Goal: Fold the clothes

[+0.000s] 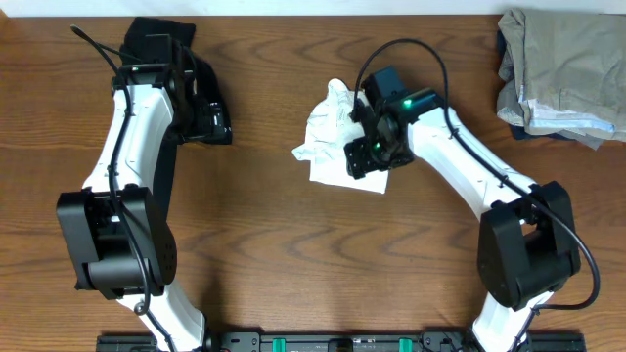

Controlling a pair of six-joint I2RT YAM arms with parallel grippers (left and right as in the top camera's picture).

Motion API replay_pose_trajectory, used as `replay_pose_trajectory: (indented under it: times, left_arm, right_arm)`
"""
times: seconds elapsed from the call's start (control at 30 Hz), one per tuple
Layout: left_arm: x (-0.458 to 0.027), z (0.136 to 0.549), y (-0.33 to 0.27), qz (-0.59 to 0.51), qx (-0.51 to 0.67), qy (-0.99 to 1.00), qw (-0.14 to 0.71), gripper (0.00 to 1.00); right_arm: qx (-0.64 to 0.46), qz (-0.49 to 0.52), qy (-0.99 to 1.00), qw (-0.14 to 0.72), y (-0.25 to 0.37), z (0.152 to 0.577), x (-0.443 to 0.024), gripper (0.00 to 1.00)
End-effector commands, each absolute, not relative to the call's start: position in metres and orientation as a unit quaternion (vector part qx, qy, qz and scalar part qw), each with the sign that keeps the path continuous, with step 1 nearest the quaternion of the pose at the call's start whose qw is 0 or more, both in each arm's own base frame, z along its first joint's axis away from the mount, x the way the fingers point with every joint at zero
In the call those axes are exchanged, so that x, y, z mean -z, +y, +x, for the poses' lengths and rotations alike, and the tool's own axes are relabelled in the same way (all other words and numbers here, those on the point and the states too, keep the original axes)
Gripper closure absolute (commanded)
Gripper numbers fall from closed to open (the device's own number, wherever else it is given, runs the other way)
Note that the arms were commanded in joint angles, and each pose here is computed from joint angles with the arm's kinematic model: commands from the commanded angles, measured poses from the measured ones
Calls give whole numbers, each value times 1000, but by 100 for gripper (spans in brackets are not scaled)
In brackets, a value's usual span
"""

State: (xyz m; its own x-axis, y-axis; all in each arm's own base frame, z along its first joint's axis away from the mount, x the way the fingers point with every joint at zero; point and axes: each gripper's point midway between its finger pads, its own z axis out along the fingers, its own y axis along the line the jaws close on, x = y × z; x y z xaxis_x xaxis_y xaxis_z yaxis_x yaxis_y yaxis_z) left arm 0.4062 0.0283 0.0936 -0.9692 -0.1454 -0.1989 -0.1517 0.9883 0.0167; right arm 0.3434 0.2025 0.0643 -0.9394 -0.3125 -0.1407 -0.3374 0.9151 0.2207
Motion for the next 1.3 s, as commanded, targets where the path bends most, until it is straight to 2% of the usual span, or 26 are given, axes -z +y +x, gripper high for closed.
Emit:
replay_pose_trajectory:
  times: [0.0,0.13,0.17,0.3,0.5,0.7,0.83,0.9,1.03,1.27]
  left_arm:
    - [-94,405,28,-74,-16,992,99,2]
    - [-94,405,28,-74,-16,992,99,2]
    - [-94,405,28,-74,-16,992,99,2]
    - [-94,405,28,-74,-16,992,99,2]
    - [-94,405,28,-74,-16,992,99,2]
    - [-95,406,28,-74,-16,992,101,2]
    - [-95,406,28,-74,-16,992,101,2]
    - [-95,407,28,-74,-16,992,101,2]
    - [-95,407,28,-73,-16,992,103,2]
    - [-96,412,29,-74,-16,991,112,2]
  right_arm:
    - [-124,-165,977,47,203,338,-47,49]
    - [-133,-166,974,75,205,344,-26,77]
    - [-134,-165,974,80,205,345,-22,80]
    - [-125,-151,977,88,193,346,-8,80]
    - [-28,-101,990,90,126,352,13,66]
    - [-20,-97,985,140,85,384,15,48]
    - [-10,-98,977,189,57,412,6,31]
    - [-7,-91,974,206,46,424,-3,26]
    - [-23,-132,963,233,52,447,-46,19]
    - [-60,-213,935,278,114,465,-144,19]
